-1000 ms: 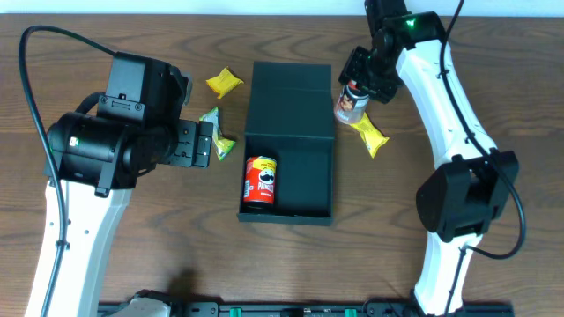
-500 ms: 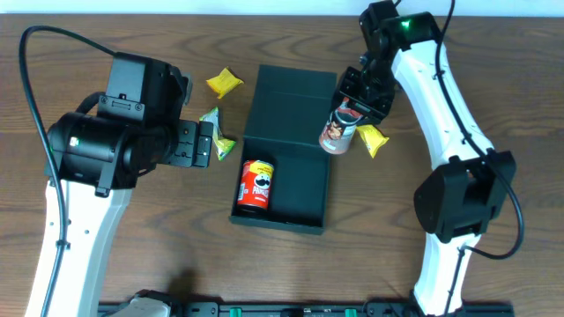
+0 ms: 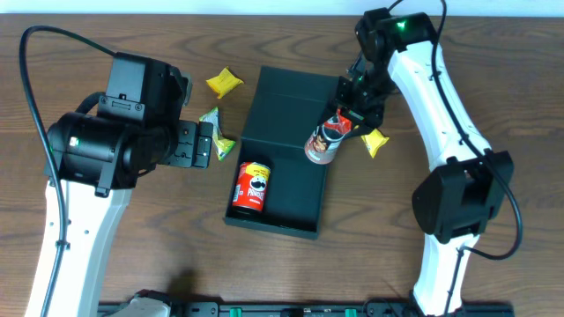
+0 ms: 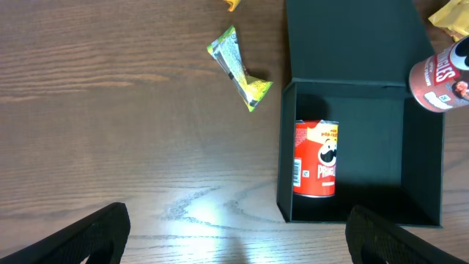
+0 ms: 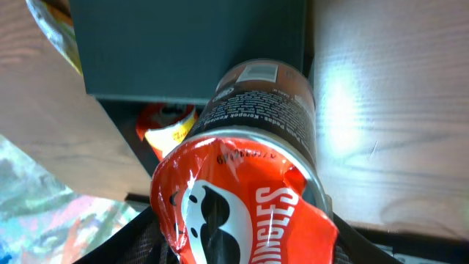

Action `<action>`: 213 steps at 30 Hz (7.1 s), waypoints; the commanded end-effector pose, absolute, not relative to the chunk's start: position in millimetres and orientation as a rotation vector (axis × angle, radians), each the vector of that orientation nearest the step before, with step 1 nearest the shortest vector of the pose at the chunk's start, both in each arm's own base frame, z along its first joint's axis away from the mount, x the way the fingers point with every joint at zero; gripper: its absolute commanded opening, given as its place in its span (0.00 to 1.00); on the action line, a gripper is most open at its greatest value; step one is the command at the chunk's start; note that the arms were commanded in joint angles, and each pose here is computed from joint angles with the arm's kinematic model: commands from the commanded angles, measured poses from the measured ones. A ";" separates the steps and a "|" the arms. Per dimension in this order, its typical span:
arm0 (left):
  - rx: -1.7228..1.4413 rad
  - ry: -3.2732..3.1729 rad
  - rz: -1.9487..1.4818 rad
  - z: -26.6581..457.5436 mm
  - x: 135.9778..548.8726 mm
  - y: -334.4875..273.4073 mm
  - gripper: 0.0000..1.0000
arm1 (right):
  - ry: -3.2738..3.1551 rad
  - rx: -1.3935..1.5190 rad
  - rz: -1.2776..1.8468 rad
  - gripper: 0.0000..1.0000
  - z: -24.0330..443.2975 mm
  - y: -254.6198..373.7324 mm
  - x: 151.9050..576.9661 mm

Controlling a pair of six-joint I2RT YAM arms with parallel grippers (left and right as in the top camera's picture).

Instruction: Pack container

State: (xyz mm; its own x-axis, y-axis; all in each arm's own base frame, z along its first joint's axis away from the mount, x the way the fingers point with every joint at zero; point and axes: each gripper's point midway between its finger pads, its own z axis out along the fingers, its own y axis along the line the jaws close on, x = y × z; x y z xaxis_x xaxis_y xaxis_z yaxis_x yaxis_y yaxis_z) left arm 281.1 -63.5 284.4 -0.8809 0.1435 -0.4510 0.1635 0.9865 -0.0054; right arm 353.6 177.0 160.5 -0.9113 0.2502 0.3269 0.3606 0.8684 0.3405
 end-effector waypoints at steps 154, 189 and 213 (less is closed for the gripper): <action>0.245 2.720 -0.110 277.3 270.1 -69.7 0.95 | -2.832 0.094 -0.252 0.02 92.1 276.5 263.2; 0.243 2.699 -0.114 279.5 274.7 -70.8 0.95 | -3.131 -0.014 -0.370 0.02 58.9 333.9 305.5; 0.251 2.730 -0.107 276.2 267.7 -69.1 0.95 | -3.351 -0.206 -0.614 0.02 79.7 339.9 388.1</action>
State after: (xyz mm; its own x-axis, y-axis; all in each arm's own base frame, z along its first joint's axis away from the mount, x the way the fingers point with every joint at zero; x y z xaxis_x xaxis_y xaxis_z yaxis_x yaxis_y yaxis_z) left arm 268.5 -68.0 278.9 -0.9033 0.1490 -0.4022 0.1801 0.9828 -0.0405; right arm 384.7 332.4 78.3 -0.9508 0.1260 -0.2830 0.0385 0.9545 0.2956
